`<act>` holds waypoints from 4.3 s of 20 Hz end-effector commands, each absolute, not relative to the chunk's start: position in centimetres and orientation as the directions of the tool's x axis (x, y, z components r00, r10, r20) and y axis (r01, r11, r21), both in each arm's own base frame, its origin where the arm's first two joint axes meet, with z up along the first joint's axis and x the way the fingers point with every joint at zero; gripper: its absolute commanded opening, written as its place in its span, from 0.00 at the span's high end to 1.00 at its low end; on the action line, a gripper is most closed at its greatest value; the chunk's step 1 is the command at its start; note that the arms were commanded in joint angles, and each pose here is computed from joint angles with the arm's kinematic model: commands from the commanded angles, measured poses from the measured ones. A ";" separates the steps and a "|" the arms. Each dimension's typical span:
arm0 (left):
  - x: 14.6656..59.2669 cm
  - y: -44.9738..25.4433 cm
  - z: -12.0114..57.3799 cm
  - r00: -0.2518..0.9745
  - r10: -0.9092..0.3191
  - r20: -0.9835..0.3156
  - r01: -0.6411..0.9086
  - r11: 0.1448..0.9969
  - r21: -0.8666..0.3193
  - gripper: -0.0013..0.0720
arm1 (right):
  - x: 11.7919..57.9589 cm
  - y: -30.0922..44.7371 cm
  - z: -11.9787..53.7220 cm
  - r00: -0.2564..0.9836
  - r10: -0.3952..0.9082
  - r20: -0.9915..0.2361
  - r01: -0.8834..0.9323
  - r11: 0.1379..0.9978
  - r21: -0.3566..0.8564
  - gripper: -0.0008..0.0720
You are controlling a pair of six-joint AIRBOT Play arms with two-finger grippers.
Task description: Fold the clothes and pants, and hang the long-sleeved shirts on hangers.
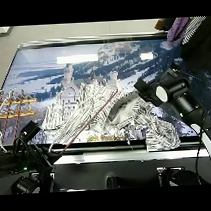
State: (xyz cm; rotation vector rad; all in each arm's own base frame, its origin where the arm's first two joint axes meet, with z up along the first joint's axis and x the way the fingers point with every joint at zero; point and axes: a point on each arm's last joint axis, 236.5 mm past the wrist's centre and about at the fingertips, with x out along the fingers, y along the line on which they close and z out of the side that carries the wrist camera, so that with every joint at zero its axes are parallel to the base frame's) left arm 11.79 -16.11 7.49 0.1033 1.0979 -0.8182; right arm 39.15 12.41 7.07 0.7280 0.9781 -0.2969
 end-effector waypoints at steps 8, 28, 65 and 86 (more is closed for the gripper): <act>11.4 -17.4 6.4 0.095 -0.547 -0.832 0.682 0.645 -0.346 0.95 | 40.0 15.5 9.1 0.594 0.228 -0.772 0.419 0.731 0.539 0.95; 8.9 -16.5 7.9 0.037 -0.533 -0.845 0.673 0.639 -0.373 0.95 | 39.9 12.3 8.3 0.587 0.091 -0.804 0.433 0.804 0.407 0.95; 19.1 -21.9 1.9 0.043 -0.522 -0.852 0.899 0.392 -0.195 0.95 | 30.7 21.5 22.3 0.439 0.452 -0.777 0.007 0.863 0.506 0.95; 23.7 -32.9 3.5 0.085 -0.807 -0.584 0.895 0.320 -0.311 0.95 | 31.3 19.5 22.6 0.467 0.374 -0.801 0.003 0.906 0.424 0.95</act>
